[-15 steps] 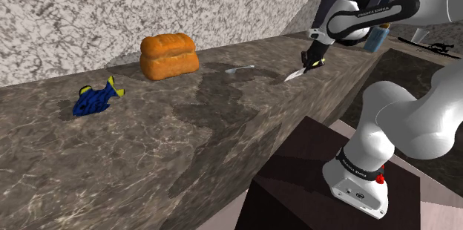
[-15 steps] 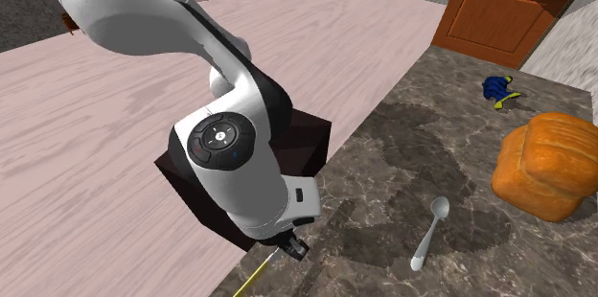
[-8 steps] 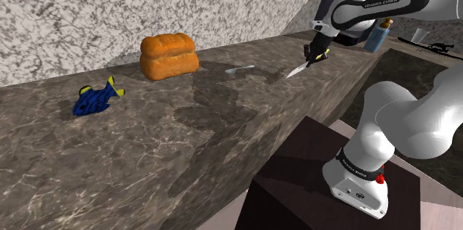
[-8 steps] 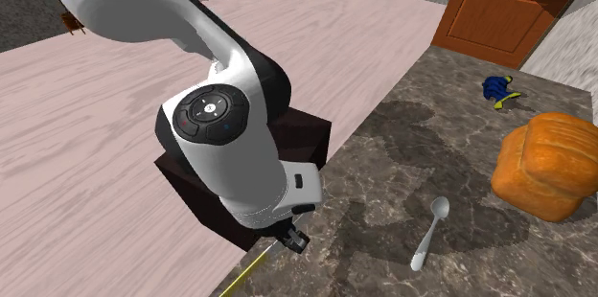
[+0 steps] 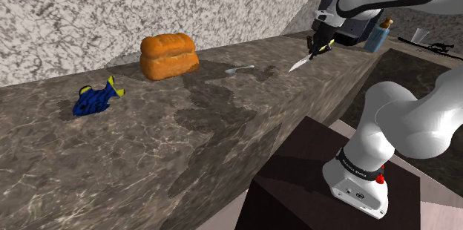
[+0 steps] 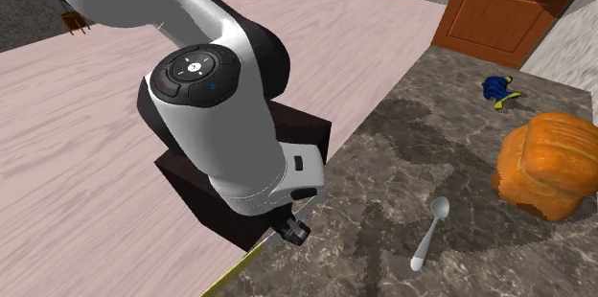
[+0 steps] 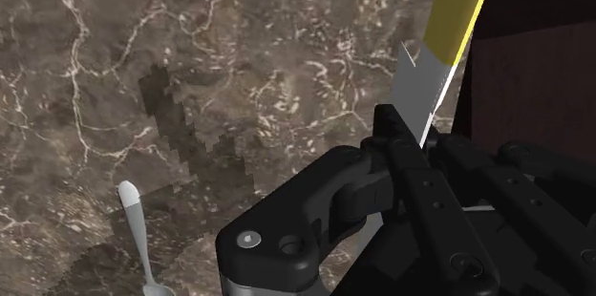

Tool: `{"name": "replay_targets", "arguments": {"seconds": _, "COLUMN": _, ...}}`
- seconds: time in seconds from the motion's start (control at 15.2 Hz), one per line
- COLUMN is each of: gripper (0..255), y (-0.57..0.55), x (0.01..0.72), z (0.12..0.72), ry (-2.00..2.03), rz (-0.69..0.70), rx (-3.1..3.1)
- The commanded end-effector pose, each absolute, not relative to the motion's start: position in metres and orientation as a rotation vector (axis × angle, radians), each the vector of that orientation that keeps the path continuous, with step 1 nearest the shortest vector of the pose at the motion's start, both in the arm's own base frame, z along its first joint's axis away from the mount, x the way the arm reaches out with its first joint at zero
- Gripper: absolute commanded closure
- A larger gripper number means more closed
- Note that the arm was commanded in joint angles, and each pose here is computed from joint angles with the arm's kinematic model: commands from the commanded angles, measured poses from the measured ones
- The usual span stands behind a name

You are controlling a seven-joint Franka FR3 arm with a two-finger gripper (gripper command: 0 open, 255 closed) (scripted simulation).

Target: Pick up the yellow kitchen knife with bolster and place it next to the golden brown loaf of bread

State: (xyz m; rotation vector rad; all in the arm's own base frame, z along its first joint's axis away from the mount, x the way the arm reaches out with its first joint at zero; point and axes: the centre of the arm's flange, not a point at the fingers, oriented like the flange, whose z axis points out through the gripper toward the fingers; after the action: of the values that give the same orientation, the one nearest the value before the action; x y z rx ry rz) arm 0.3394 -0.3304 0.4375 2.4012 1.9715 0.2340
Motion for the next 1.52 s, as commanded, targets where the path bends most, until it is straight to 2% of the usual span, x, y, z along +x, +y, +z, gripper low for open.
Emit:
{"name": "replay_targets", "arguments": {"seconds": 0.0, "gripper": 255, "y": -0.33, "x": 0.339, "z": 0.448, "ry": 1.972, "rz": 0.234, "rx": 2.401}}
{"name": "replay_targets", "arguments": {"seconds": 1.45, "gripper": 255, "y": -0.33, "x": 0.339, "z": 0.565, "ry": 1.972, "rz": 0.234, "rx": 2.401}}
